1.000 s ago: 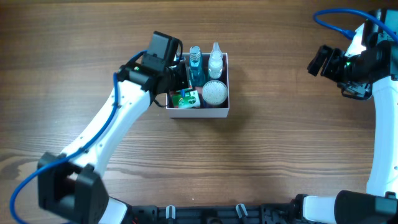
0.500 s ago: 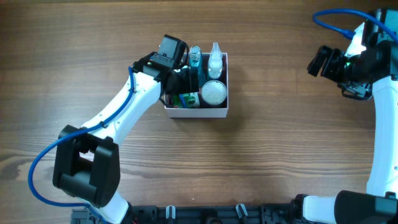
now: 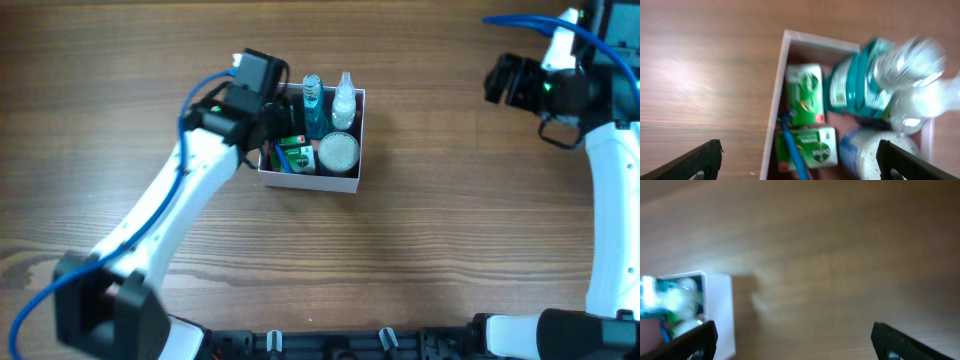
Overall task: Pack container
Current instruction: 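Release the razor and lift the left gripper out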
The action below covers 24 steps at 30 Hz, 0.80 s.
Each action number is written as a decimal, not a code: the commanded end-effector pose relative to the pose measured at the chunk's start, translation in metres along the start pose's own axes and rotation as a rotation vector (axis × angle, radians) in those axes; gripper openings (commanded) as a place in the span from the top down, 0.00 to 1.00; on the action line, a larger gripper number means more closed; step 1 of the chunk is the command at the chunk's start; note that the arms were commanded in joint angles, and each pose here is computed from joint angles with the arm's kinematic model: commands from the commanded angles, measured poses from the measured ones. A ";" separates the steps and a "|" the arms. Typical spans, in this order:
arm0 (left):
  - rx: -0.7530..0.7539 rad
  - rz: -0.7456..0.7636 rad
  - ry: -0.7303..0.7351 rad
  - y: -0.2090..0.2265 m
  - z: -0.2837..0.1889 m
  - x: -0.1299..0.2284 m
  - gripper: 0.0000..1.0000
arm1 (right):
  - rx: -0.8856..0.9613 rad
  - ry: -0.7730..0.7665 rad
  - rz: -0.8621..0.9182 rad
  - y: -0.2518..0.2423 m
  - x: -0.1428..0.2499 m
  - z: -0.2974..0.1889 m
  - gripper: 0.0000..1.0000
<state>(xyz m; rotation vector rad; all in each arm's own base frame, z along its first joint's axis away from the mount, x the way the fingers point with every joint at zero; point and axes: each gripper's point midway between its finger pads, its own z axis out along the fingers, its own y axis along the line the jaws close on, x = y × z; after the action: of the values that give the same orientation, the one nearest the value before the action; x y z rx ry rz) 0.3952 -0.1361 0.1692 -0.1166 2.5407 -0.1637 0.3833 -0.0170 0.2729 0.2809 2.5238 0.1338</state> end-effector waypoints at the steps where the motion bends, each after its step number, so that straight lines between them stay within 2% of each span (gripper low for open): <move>1: -0.112 -0.049 -0.144 0.043 -0.035 -0.035 0.00 | -0.044 -0.087 -0.121 0.030 -0.021 0.009 0.00; 6: -0.198 -0.175 -0.165 0.102 -0.037 -0.050 0.00 | -0.020 -0.199 -0.172 0.051 -0.049 0.024 0.00; 12: -0.225 -0.266 -0.164 0.141 -0.035 -0.056 0.00 | -0.031 -0.176 -0.175 0.056 -0.054 0.062 0.00; 20: -0.216 -0.192 -0.183 0.143 -0.036 -0.064 0.00 | -0.034 -0.214 -0.202 0.059 -0.065 0.066 0.00; 24: -0.224 -0.152 -0.157 0.144 -0.034 -0.058 0.00 | 0.009 -0.162 -0.202 0.049 -0.053 0.069 0.00</move>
<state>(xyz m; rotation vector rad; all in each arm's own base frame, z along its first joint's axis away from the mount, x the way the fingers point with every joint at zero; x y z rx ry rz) 0.4169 0.0175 0.2114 -0.4677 2.3572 0.0521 0.4785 0.0292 0.2551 0.0354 2.3535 0.0849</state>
